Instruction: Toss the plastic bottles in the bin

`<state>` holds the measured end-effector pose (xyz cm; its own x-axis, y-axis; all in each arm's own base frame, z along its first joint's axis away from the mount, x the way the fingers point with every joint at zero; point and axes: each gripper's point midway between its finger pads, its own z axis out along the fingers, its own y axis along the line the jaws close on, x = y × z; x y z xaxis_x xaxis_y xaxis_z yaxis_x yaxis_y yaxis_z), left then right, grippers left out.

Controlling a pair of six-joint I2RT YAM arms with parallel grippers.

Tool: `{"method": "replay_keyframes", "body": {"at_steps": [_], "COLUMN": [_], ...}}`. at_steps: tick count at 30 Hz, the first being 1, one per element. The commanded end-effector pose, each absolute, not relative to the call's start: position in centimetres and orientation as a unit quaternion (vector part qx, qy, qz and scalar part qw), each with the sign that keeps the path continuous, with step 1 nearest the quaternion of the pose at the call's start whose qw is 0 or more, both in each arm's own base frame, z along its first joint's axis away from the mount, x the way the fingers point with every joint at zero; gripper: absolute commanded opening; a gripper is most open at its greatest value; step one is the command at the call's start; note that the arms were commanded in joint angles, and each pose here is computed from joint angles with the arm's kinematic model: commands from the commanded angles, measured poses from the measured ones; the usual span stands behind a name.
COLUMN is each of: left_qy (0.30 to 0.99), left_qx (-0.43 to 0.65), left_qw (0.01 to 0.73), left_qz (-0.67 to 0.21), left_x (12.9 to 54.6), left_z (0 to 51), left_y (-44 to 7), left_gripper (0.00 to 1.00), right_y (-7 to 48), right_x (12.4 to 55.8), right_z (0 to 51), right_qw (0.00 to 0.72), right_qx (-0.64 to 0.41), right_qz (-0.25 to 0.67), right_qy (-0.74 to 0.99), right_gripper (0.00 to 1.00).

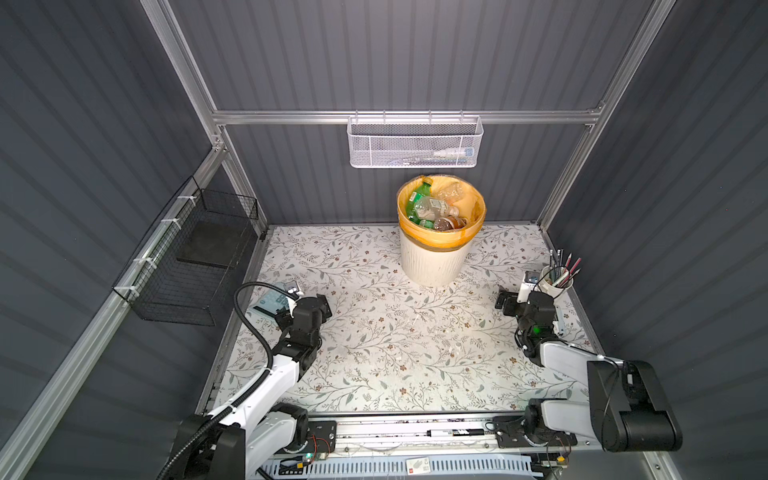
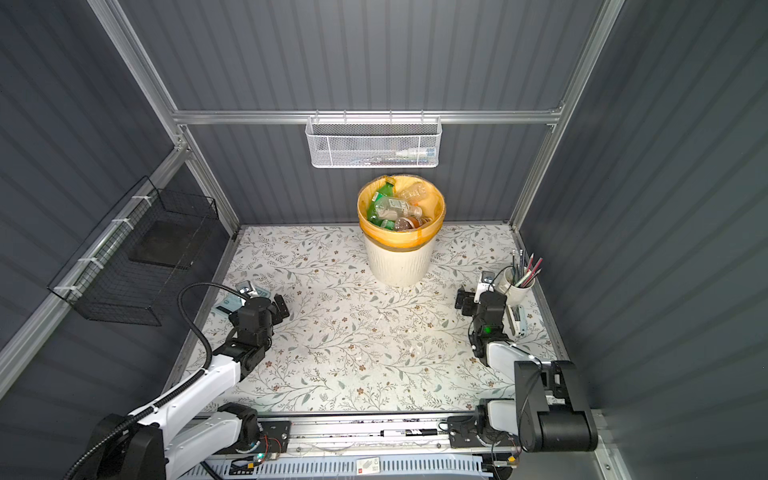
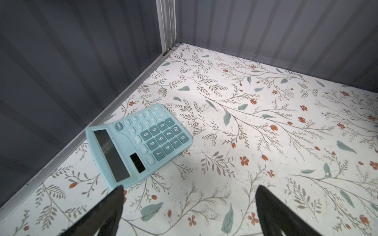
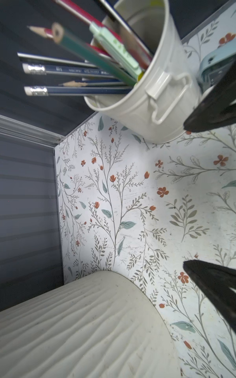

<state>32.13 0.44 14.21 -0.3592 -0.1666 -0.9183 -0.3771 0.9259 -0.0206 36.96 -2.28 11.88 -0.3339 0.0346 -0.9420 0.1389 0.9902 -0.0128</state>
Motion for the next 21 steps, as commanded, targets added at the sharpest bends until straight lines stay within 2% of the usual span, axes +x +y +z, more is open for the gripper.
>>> {"method": "replay_keyframes", "body": {"at_steps": [1,16,21], "left_qy": [0.800,0.779,0.779], "left_qx": [-0.171,-0.154,-0.145], "left_qw": [0.557,0.573,0.578], "left_qz": [0.143,0.201,0.196], "left_x": [31.9,34.1,34.9], "left_z": [14.8,13.9,13.1], "left_y": [1.9,2.5,2.1], "left_gripper": [1.00,1.00,1.00], "right_y": [-2.0,0.0,0.2], "right_x": [38.4,40.5,40.1], "right_z": [13.7,12.2,12.6], "right_qw": [0.595,0.544,0.556], "right_qx": [0.052,-0.002,-0.010], "right_qz": [-0.028,0.013,0.013], "right_qy": [0.802,0.839,0.831], "right_gripper": [0.99,0.99,0.99]}}
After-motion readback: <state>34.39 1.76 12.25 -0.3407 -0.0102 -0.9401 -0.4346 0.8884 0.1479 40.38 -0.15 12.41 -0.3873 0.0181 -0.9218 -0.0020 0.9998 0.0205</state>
